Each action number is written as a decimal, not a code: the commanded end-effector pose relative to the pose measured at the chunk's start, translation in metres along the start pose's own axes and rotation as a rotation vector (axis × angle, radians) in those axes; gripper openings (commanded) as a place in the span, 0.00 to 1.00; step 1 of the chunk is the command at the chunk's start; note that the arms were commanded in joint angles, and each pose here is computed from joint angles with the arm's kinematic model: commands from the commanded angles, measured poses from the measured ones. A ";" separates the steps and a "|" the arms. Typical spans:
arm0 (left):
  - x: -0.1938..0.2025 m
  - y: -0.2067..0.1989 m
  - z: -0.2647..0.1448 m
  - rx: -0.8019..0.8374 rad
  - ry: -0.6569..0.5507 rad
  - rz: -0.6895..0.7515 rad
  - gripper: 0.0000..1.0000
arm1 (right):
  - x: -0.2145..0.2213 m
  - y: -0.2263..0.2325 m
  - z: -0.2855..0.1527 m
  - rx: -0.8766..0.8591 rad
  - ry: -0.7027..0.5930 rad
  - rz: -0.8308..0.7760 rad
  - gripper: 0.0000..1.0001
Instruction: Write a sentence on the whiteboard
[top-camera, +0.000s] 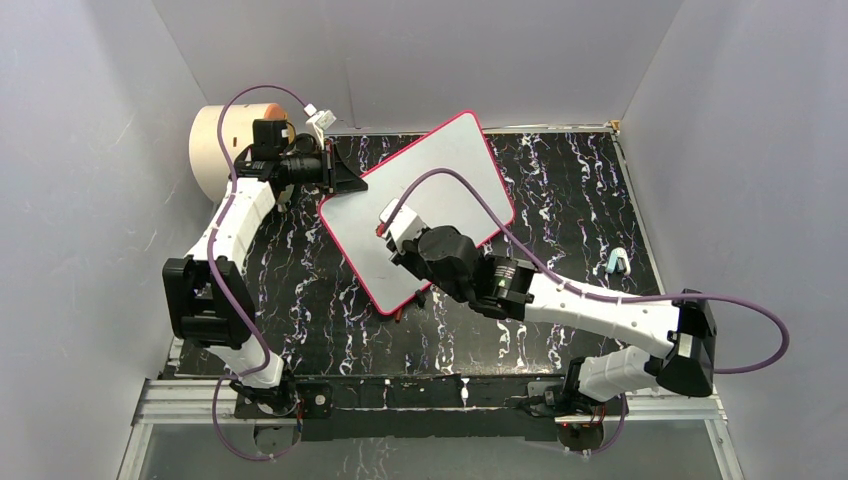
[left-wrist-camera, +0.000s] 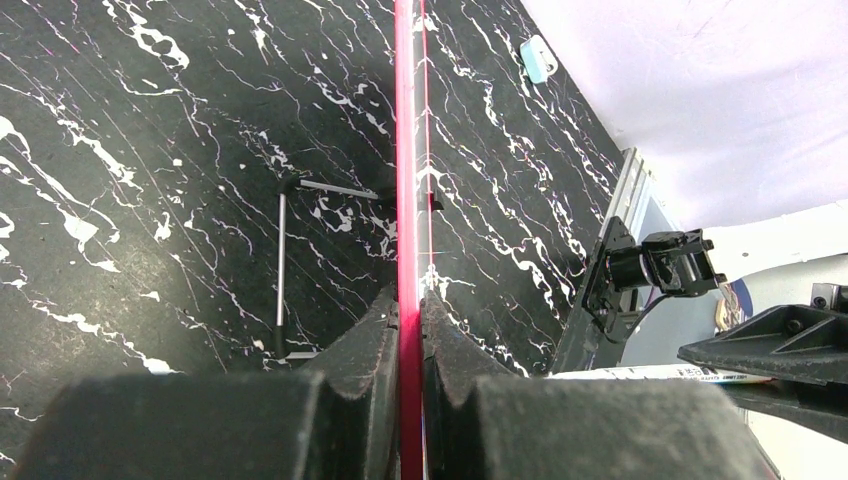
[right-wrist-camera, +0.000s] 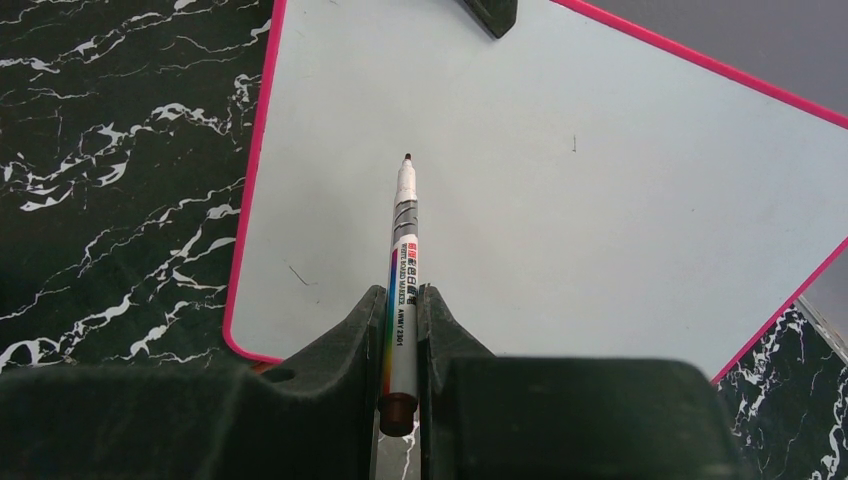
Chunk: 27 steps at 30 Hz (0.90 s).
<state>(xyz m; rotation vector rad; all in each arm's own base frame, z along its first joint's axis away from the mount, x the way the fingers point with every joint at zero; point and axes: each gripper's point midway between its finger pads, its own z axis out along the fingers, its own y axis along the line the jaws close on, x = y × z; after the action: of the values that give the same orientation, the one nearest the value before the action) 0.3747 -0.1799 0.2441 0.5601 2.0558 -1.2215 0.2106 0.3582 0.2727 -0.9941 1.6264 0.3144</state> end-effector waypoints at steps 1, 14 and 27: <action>0.018 -0.007 -0.004 -0.010 0.038 -0.008 0.00 | -0.046 -0.010 -0.003 0.061 -0.132 0.042 0.00; 0.018 -0.007 -0.003 -0.014 0.030 -0.010 0.00 | -0.061 0.010 0.016 0.055 -0.121 0.001 0.00; 0.018 -0.010 -0.004 0.003 0.020 -0.005 0.00 | -0.068 0.023 0.042 0.060 -0.102 -0.026 0.00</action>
<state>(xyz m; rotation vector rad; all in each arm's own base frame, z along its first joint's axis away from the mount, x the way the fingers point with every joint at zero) 0.3733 -0.1795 0.2447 0.5549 2.0384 -1.2099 0.2154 0.4184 0.2791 -1.0252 1.5771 0.2626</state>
